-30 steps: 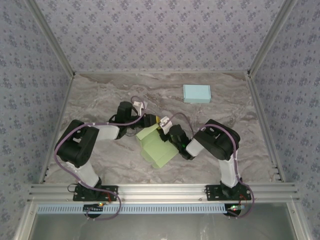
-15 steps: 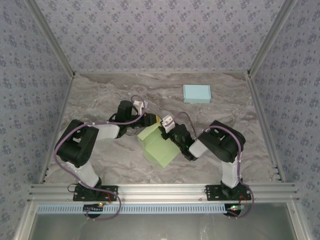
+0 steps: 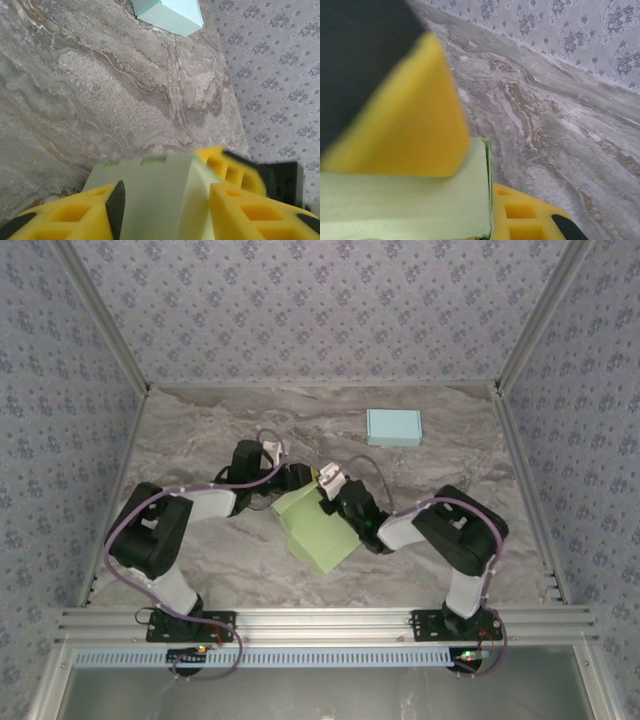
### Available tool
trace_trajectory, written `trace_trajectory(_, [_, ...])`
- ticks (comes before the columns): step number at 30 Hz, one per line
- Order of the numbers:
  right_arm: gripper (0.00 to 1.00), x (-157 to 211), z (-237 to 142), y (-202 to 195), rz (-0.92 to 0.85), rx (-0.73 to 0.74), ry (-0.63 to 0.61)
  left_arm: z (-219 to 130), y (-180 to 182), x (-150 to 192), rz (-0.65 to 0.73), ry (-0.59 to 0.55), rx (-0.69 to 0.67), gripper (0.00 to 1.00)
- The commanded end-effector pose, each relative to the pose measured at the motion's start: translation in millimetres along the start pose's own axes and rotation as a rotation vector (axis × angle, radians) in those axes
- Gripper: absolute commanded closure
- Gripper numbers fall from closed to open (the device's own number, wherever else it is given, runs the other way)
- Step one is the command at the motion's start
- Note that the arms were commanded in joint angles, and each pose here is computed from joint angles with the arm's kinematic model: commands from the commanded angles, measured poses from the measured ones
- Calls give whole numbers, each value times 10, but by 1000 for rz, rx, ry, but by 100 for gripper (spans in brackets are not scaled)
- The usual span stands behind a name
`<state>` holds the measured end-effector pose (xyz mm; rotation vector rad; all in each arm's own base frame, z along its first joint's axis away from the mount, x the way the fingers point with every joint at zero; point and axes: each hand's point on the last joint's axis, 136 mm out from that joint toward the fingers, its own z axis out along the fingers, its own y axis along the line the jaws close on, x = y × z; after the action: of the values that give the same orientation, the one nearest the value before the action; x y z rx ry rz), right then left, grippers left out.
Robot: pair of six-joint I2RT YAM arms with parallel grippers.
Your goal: Fold the paper box
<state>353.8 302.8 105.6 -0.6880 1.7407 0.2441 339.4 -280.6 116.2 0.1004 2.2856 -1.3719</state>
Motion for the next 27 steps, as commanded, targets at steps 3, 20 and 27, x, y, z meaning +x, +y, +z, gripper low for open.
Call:
trace_trajectory(3, [90, 68, -166, -208, -163, -152, 240, -322, -49, -171, -65, -59, -31, 36])
trace_trajectory(20, [87, 487, -363, -145, -817, -608, 834, -973, 629, -234, -119, -249, -415, 21])
trace_trajectory(27, [62, 425, -336, 238, -864, -725, 783, -893, 694, -126, -69, -214, -389, 21])
